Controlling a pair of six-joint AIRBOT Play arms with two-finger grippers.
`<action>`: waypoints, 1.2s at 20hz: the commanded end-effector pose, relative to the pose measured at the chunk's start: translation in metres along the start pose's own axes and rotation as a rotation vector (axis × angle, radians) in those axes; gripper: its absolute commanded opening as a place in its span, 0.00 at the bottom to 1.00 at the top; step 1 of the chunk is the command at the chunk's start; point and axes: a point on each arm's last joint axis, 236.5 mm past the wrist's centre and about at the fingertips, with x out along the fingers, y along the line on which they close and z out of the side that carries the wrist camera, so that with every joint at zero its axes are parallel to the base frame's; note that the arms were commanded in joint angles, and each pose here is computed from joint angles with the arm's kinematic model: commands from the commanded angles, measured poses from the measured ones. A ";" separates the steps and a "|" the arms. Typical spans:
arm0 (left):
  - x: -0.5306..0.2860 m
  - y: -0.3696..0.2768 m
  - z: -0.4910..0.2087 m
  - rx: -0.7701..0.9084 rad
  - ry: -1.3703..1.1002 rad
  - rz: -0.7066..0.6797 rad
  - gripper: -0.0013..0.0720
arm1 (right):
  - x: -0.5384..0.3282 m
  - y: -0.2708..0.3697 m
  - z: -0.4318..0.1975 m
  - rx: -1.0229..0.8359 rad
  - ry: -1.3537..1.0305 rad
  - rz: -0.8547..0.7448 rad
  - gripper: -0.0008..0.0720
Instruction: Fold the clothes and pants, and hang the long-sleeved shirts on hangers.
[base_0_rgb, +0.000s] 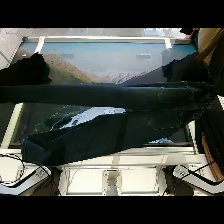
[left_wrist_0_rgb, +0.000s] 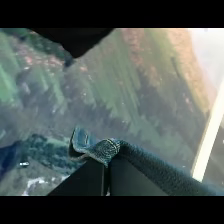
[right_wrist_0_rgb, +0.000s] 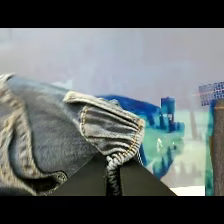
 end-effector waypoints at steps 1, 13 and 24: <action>0.017 0.004 0.021 -0.003 -0.072 0.010 0.05 | 0.006 0.013 0.015 0.088 -0.073 0.086 0.08; 0.116 0.034 -0.096 0.225 0.275 0.239 0.05 | 0.099 0.005 -0.033 0.065 0.059 0.043 0.08; 0.133 0.051 -0.054 -0.032 0.006 0.256 0.05 | 0.108 -0.028 0.005 0.259 -0.172 -0.003 0.08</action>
